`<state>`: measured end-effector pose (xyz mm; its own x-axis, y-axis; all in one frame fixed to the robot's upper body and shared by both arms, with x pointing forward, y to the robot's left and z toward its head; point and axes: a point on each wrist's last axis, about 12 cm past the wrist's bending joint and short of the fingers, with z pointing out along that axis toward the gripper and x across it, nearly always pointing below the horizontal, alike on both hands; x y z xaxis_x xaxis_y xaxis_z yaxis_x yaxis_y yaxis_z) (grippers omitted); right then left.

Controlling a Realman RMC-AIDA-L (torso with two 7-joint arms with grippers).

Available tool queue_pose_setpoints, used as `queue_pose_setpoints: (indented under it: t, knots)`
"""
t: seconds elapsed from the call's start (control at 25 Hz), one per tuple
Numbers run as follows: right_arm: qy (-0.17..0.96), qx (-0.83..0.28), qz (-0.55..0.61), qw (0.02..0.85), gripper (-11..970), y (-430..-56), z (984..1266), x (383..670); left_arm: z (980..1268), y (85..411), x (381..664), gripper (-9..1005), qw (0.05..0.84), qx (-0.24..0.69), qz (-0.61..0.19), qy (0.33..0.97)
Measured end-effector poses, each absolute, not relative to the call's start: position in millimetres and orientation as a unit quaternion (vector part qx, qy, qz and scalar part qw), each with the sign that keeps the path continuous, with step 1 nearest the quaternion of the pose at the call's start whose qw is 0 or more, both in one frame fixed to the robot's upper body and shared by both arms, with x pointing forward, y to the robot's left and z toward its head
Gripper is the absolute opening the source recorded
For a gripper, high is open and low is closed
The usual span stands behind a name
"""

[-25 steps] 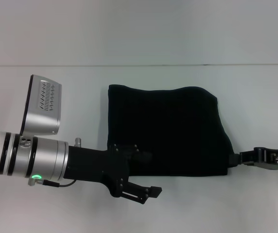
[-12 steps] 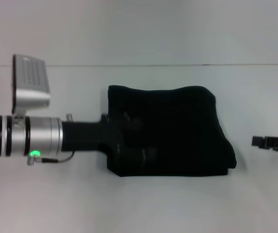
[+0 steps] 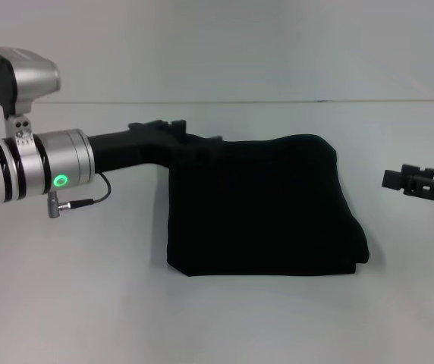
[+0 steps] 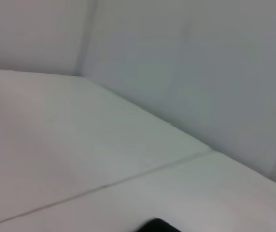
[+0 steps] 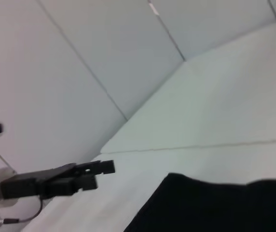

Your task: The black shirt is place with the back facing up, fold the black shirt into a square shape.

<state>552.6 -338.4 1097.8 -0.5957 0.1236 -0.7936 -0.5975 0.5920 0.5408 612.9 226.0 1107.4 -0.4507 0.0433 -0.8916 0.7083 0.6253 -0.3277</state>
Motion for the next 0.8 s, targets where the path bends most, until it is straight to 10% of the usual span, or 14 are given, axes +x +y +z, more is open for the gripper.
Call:
queue_pose_setpoints:
  t: [0.36,0.8]
  knots:
    - [0.763,-0.212,0.422,0.442,934,-342,1126,559,1099,239,631,934,0.447,0.105,-0.336,0.822]
    - [0.756,-0.232,0.409,0.456,919,-339,1130,565,1094,243,635,935,0.440,0.092,-0.320,0.834]
